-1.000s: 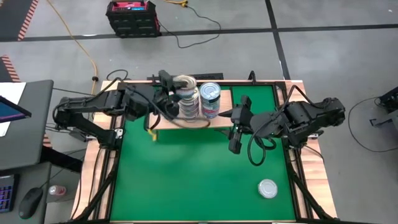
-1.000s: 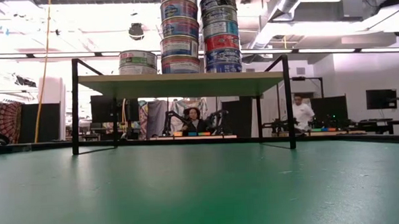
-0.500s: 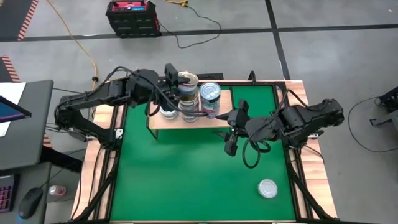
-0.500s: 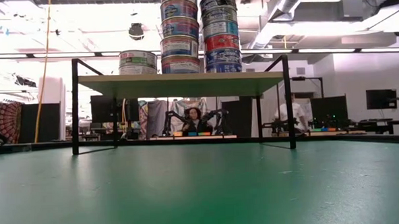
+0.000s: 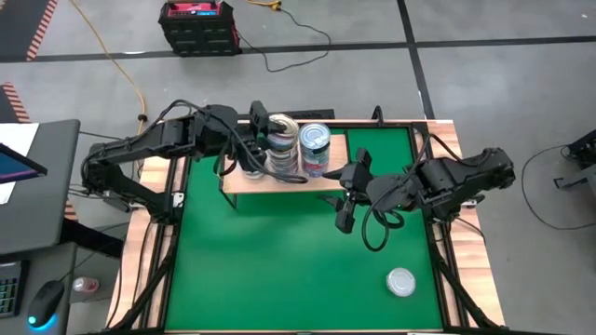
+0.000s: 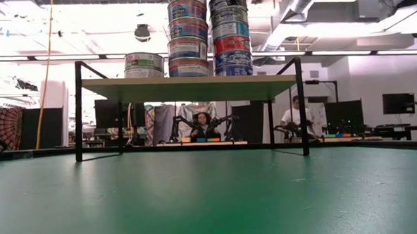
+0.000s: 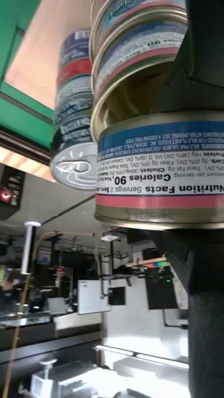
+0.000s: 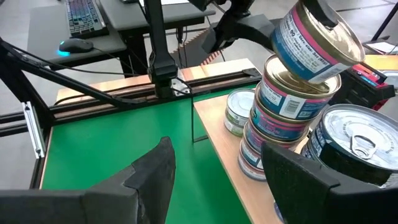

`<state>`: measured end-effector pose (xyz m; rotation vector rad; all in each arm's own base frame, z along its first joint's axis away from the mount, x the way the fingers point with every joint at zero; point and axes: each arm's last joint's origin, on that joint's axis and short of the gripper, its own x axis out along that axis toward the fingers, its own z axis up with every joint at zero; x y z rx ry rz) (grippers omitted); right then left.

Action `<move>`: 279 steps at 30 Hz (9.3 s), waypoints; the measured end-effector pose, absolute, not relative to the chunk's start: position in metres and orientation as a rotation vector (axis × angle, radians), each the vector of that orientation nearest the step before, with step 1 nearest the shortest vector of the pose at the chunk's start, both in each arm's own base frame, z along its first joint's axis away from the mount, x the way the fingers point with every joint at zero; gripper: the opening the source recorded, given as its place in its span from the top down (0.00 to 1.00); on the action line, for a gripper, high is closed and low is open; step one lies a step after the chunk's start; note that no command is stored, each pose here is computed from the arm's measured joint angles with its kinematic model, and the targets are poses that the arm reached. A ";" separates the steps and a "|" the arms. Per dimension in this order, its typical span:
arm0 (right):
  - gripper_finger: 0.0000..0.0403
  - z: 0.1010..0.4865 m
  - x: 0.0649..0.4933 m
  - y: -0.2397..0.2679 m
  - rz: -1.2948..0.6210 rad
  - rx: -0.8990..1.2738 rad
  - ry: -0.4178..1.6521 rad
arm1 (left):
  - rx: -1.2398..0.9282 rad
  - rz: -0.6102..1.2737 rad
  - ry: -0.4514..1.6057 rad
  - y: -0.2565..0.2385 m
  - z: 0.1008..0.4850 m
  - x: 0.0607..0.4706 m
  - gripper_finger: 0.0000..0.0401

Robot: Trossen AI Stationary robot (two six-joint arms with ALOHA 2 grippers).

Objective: Stack canned seafood by type on shelf
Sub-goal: Stack the pink tuna can on top of the pink tuna cans, then stack the green and white tuna can on top of the green and white tuna cans

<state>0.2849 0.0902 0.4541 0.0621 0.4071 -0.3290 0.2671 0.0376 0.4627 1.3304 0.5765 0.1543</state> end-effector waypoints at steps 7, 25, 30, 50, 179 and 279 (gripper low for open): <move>0.34 0.455 0.285 0.090 -0.328 0.065 0.402 | 1.345 0.106 0.544 0.035 0.463 0.268 0.51; 0.34 0.455 0.285 0.090 -0.328 0.063 0.403 | 1.245 0.213 0.555 0.023 0.467 0.263 0.31; 0.34 0.455 0.285 0.090 -0.328 0.062 0.403 | 1.179 0.198 0.541 0.017 0.470 0.251 0.31; 0.34 0.440 0.266 0.094 -0.064 0.218 0.729 | 0.823 0.110 0.246 -0.036 0.486 0.244 0.31; 0.61 0.258 0.232 0.174 0.043 -0.018 0.996 | -0.025 0.023 0.392 -0.158 0.318 0.369 0.22; 0.20 0.413 0.239 0.133 -0.392 0.159 0.351 | 0.898 0.684 1.248 0.009 0.369 0.225 0.64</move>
